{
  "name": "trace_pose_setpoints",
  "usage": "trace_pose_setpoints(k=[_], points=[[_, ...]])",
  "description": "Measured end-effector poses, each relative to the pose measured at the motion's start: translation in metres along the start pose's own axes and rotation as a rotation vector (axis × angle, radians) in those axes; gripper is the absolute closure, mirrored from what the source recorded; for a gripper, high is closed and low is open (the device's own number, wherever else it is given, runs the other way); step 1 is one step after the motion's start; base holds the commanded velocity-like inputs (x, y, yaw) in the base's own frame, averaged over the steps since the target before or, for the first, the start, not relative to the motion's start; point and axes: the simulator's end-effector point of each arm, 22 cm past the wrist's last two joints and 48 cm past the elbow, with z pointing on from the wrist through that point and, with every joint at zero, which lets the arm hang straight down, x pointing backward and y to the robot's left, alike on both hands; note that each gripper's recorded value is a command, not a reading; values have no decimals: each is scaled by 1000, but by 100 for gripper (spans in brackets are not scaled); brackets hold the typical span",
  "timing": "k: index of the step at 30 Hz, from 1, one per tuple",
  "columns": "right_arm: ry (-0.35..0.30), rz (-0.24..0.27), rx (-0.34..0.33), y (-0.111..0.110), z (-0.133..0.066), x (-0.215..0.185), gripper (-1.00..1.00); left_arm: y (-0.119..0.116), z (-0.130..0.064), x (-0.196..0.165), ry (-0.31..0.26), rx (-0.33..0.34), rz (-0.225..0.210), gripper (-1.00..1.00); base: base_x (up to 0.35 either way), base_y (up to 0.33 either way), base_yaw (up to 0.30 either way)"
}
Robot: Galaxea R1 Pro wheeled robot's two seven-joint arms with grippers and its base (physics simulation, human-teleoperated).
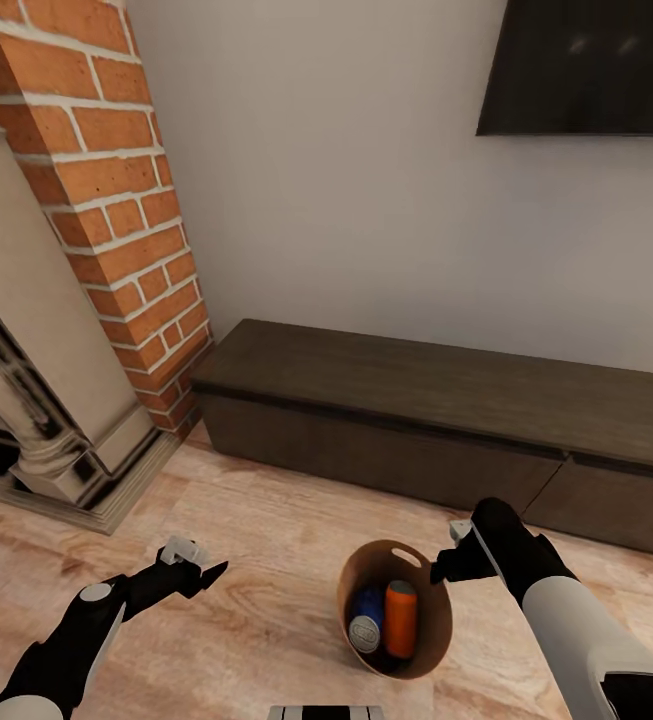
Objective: Put the three can of soda from the living room inside the tash can in the kitchen.
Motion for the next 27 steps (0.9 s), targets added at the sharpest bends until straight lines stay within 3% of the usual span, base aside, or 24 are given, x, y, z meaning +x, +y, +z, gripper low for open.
trace_pose_setpoints(k=[10,17,27], points=[[-37,-7,3,3,-20,-7,-100,1,-9,-18,-28,-12,14,-100,0,0,0],[-64,6,3,1,-33,-10,-100,11,-16,-31,-47,-66,27,-100,0,0,0],[-102,5,12,1,-54,-16,-100,7,-21,-17,-18,-72,-4,-100,0,0,0]])
